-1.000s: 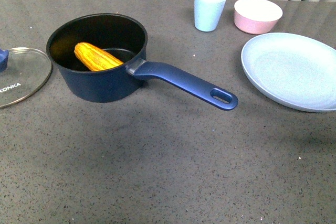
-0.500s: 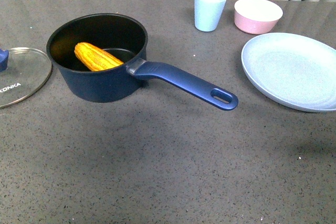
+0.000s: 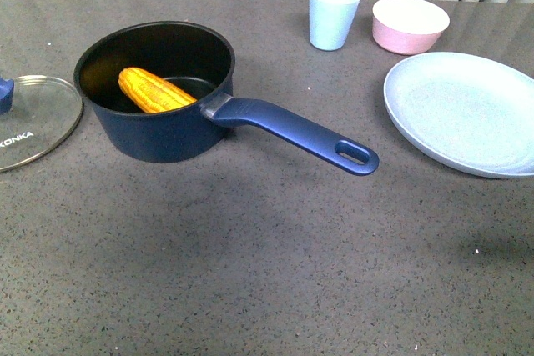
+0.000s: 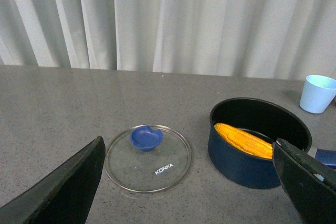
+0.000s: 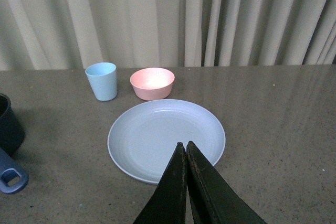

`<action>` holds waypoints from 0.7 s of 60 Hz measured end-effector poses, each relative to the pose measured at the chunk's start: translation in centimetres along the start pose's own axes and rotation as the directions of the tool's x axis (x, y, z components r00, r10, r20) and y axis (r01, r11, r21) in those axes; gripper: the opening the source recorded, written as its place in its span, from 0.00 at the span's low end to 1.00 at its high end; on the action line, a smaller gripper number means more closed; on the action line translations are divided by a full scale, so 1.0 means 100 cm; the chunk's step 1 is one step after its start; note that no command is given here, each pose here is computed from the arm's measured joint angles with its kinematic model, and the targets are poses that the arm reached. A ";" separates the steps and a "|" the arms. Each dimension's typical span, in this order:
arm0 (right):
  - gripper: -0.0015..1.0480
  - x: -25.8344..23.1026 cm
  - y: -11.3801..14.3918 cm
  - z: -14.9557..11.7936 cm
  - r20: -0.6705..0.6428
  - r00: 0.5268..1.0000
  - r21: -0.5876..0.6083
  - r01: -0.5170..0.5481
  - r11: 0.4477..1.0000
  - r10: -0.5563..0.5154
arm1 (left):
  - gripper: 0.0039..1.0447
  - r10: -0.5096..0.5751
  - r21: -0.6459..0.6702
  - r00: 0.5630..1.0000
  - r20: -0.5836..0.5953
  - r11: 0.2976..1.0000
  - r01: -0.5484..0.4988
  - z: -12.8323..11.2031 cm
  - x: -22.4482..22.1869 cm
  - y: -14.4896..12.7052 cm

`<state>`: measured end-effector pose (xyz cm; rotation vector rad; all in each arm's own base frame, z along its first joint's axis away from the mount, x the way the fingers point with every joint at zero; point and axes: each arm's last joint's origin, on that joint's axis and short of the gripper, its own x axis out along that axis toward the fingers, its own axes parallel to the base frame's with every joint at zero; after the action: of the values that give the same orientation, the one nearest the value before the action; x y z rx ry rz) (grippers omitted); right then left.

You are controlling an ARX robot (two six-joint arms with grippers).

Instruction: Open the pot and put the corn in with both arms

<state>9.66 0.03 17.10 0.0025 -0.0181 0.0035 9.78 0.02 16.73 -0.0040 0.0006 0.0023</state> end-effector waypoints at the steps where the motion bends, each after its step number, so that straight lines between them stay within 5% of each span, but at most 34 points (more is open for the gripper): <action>1: 0.03 0.000 0.000 0.000 0.000 1.000 0.000 0.000 1.000 0.000 | 0.92 0.000 0.000 1.000 0.000 1.000 0.000 0.000 0.000 0.000; 17: 0.47 0.000 0.000 0.000 0.000 1.000 0.000 0.000 1.000 0.000 | 0.92 0.000 0.000 1.000 0.000 1.000 0.000 0.000 0.000 0.000; 29: 0.92 0.000 0.000 0.000 0.000 1.000 0.001 0.000 1.000 0.000 | 0.92 0.000 0.000 1.000 0.000 1.000 0.000 0.000 0.000 0.000; 42: 0.91 0.000 0.000 0.000 0.000 1.000 0.000 0.000 1.000 0.000 | 0.92 0.000 0.000 1.000 0.000 1.000 0.000 0.000 0.000 0.000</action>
<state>9.66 0.03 17.10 0.0029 -0.0185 0.0035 9.78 0.02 16.73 -0.0040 0.0006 0.0023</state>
